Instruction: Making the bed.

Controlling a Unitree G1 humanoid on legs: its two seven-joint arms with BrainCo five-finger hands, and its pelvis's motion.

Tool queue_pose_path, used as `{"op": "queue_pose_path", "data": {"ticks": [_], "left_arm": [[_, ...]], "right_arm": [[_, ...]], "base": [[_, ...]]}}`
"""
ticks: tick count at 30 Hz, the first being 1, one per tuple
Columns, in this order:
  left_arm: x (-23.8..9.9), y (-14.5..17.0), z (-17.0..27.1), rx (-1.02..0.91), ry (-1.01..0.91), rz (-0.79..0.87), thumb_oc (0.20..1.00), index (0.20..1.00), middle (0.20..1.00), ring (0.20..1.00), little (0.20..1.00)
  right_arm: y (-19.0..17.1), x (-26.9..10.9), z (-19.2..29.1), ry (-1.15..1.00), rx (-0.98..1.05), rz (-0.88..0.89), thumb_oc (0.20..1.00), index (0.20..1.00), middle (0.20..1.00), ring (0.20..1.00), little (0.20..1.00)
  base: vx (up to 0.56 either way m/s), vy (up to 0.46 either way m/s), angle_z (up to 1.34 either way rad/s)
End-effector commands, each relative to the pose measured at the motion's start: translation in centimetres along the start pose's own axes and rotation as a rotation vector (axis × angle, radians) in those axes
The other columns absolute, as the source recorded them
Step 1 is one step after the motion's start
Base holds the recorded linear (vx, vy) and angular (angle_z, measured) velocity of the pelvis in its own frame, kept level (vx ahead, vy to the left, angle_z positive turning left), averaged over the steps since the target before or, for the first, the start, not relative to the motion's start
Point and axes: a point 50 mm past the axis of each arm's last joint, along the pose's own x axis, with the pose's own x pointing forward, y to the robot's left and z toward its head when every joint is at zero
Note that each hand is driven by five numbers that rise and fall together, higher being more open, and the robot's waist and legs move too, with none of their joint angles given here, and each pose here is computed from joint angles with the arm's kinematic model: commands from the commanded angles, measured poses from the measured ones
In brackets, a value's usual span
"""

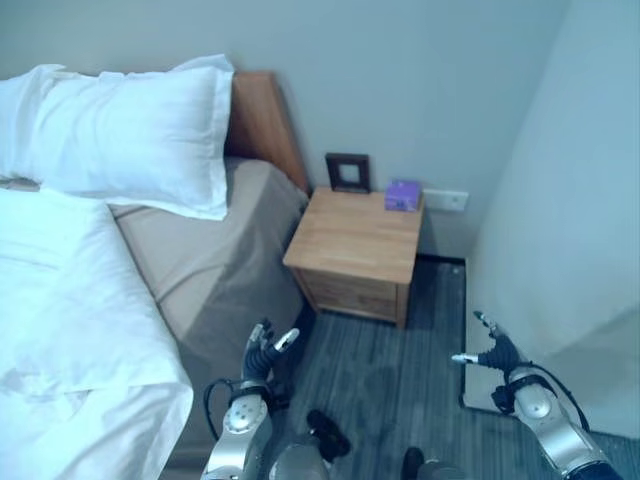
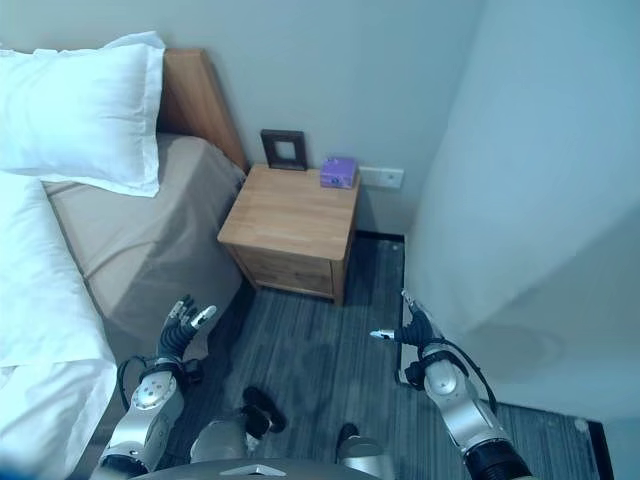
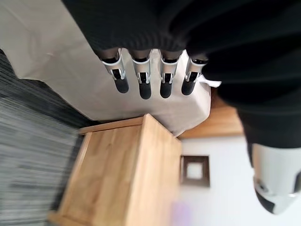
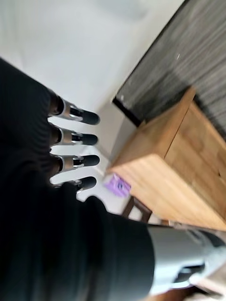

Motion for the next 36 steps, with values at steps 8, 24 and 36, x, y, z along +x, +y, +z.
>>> {"op": "queue_pose_path", "data": {"ticks": [8, 24, 36], "left_arm": [[0.7, 5.0, 5.0, 0.130, -0.209, 0.122, 1.000, 1.000, 1.000, 1.000, 1.000], [-1.4, 11.2, 3.1, -0.210, -0.166, 0.417, 1.000, 1.000, 1.000, 1.000, 1.000], [-0.8, 13.1, 6.5, -0.013, -0.234, 0.334, 1.000, 1.000, 1.000, 1.000, 1.000]], "right_arm": [[-6.0, 1.1, 11.4, -0.536, -0.221, -0.250, 1.000, 1.000, 1.000, 1.000, 1.000], [-11.2, 2.0, 19.5, -0.760, -0.393, -0.493, 1.000, 1.000, 1.000, 1.000, 1.000], [-13.5, 5.8, 22.9, -0.669, -0.583, -0.637, 1.000, 1.000, 1.000, 1.000, 1.000]], "base": [[0.12, -0.028, 1.76], [0.10, -0.164, 0.95], [0.06, 0.109, 0.72]]}}
